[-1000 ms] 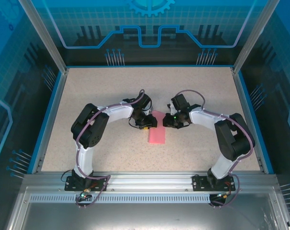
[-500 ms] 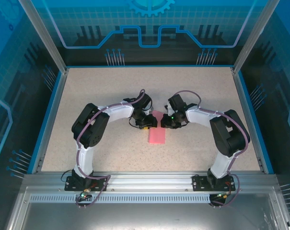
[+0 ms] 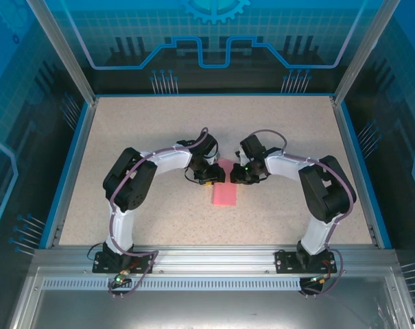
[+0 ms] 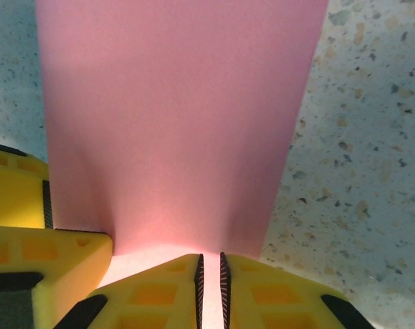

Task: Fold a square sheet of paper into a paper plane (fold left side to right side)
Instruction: Hold the square sheet of paper at the center of the table.

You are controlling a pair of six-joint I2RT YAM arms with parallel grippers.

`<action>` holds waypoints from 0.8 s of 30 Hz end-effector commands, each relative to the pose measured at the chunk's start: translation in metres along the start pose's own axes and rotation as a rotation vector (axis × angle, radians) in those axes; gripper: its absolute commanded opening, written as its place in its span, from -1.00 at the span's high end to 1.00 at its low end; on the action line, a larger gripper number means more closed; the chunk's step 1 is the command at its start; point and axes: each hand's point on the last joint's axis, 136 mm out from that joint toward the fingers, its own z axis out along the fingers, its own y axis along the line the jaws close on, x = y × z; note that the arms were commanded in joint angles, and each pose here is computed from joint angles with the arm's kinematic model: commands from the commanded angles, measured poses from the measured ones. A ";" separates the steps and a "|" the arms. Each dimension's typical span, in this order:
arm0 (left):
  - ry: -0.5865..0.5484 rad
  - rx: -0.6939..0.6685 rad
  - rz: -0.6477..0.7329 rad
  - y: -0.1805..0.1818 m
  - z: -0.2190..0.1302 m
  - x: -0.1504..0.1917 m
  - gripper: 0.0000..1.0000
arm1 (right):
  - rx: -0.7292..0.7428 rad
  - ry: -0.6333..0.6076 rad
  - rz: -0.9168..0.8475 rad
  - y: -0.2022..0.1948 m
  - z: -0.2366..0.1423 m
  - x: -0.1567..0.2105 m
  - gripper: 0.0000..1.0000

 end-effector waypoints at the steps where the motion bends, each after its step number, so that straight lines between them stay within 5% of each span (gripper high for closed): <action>1: 0.071 -0.107 -0.022 0.029 0.022 0.018 0.11 | 0.021 0.052 0.013 0.000 0.006 0.009 0.66; 13: 0.046 -0.092 -0.014 0.022 0.013 0.014 0.06 | 0.103 0.135 0.028 -0.022 0.018 0.028 0.66; 24: -0.127 0.031 0.021 -0.007 -0.068 -0.003 -0.28 | 0.132 0.162 0.030 -0.030 0.025 0.034 0.67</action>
